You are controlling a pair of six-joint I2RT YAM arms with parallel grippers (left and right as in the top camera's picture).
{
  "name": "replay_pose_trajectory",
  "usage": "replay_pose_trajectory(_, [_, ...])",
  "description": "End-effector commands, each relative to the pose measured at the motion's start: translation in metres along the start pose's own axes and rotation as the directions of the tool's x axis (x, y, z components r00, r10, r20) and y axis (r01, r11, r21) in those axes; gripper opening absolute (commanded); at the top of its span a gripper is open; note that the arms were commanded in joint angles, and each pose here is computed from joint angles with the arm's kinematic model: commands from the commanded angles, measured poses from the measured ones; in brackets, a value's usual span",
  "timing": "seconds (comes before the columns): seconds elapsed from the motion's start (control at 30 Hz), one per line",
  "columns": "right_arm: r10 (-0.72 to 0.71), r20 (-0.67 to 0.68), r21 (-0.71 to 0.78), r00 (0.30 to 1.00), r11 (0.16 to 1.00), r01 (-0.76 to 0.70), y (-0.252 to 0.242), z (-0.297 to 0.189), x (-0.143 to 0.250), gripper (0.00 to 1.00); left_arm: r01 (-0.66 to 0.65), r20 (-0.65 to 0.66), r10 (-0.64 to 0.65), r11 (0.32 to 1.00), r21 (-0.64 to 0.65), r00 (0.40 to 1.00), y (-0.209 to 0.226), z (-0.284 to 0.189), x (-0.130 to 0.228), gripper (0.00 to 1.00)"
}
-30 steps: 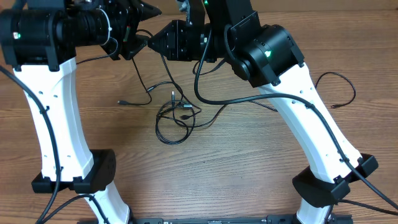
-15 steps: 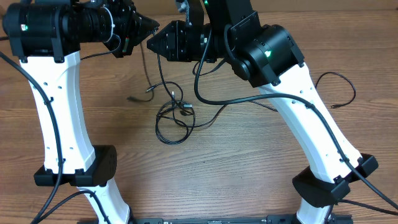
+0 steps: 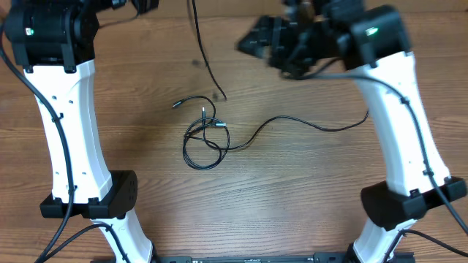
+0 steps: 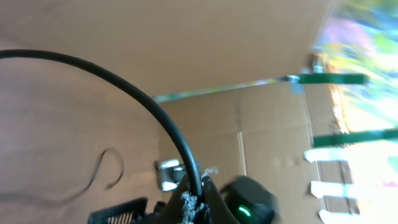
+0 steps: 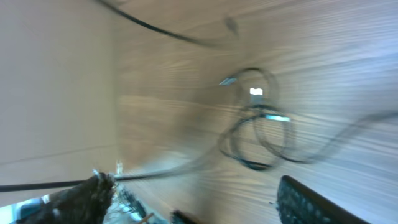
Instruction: Untangle cables
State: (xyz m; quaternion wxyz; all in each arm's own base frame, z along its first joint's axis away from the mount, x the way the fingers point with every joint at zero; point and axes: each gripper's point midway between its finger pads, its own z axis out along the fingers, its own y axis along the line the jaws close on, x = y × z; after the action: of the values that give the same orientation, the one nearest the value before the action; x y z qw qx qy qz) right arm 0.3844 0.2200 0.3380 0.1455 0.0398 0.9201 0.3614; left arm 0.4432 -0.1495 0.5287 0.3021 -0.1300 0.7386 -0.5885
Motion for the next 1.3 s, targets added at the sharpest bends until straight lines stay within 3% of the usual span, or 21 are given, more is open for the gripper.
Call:
replay_pose_trajectory(0.0, [-0.062,0.023,0.038,0.998,0.997,0.061,-0.021,-0.023,-0.005,0.90,-0.036,0.041,0.032,0.995,0.094,0.999,-0.037,-0.009,-0.002,0.04])
replay_pose_trajectory(0.13, [-0.077,-0.009,0.104,0.997,0.992,0.077,-0.046,-0.033,0.000,0.94,-0.135,0.203,0.095,0.972,0.193,0.975,-0.074,-0.018,-0.030,0.04])
replay_pose_trajectory(0.27, [-0.083,-0.041,0.151,0.996,0.985,0.089,-0.055,-0.033,0.008,0.95,-0.143,0.311,0.089,0.978,0.155,0.946,-0.068,-0.018,-0.049,0.04])
replay_pose_trajectory(0.4, [-0.090,-0.069,0.160,0.994,0.982,0.100,-0.053,-0.030,0.017,0.95,-0.115,0.354,0.084,0.991,0.068,0.932,-0.037,0.000,-0.064,0.04])
replay_pose_trajectory(0.73, [-0.162,-0.166,0.128,0.973,0.975,0.184,-0.023,-0.010,0.051,0.96,-0.048,0.494,0.053,0.999,-0.023,0.868,0.049,0.029,-0.140,0.04])
replay_pose_trajectory(0.9, [-0.215,-0.211,0.101,0.954,0.965,0.240,-0.005,0.001,0.071,0.96,0.055,0.529,0.019,0.991,-0.123,0.848,0.122,-0.001,-0.185,0.04])
replay_pose_trajectory(1.03, [-0.243,-0.228,0.101,0.943,0.957,0.271,0.002,0.006,0.080,0.96,0.104,0.591,0.078,0.958,-0.267,0.803,0.184,-0.060,-0.224,0.04])
replay_pose_trajectory(1.1, [-0.255,-0.237,0.096,0.938,0.954,0.283,0.005,0.009,0.084,0.96,0.107,0.609,0.151,0.924,-0.366,0.778,0.213,-0.100,-0.240,0.10])
replay_pose_trajectory(1.2, [-0.274,-0.247,0.100,0.929,0.947,0.306,0.009,0.012,0.090,0.96,0.095,0.572,0.289,0.831,-0.547,0.768,0.254,-0.165,-0.251,0.42])
replay_pose_trajectory(1.27, [-0.285,-0.247,0.118,0.926,0.940,0.321,0.009,0.014,0.092,0.97,0.158,0.545,0.319,0.737,-0.657,0.775,0.288,-0.210,-0.247,0.53])
